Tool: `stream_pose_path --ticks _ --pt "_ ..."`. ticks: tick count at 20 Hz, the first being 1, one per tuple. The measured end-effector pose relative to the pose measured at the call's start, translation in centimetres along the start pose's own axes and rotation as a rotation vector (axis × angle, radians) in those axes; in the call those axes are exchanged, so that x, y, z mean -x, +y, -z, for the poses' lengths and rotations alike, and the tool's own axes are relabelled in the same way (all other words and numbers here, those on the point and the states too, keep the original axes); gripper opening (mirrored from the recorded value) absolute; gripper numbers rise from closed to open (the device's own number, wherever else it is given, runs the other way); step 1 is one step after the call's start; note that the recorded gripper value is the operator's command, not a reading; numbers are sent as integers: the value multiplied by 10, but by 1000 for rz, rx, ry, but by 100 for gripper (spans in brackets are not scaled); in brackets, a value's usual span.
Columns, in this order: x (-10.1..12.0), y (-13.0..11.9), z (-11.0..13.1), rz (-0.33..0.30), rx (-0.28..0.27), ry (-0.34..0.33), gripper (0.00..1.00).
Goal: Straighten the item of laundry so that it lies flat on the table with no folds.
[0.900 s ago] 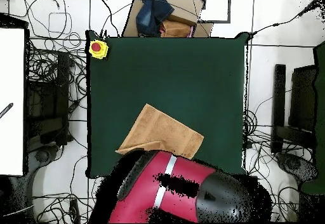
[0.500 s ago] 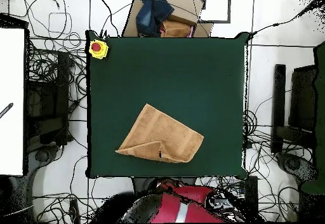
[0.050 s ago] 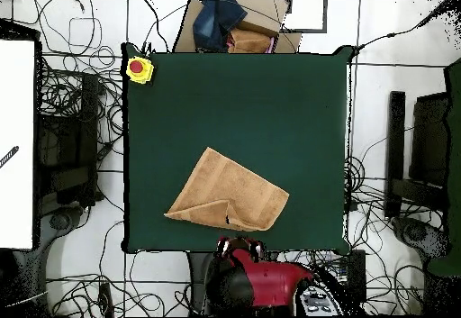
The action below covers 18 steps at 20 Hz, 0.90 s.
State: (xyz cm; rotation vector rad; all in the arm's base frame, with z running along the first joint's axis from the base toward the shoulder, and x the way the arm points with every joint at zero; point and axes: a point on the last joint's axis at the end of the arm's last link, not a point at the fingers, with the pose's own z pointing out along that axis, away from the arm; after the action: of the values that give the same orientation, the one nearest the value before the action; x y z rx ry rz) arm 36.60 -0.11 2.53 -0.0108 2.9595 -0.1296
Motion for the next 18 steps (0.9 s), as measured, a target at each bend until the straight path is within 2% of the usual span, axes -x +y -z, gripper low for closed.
stream_pose_path --ticks 1,3,4,8,13,18 --pt "7 6 -2 3 2 -52 0" --pt "14 12 -4 3 4 -107 0" --pt "27 22 -7 -2 8 -212 0" --pt "39 29 -16 -23 10 -310 0" --pt "39 26 -30 -48 0 -308 0" --pt "33 22 -50 -60 -2 -278 0"
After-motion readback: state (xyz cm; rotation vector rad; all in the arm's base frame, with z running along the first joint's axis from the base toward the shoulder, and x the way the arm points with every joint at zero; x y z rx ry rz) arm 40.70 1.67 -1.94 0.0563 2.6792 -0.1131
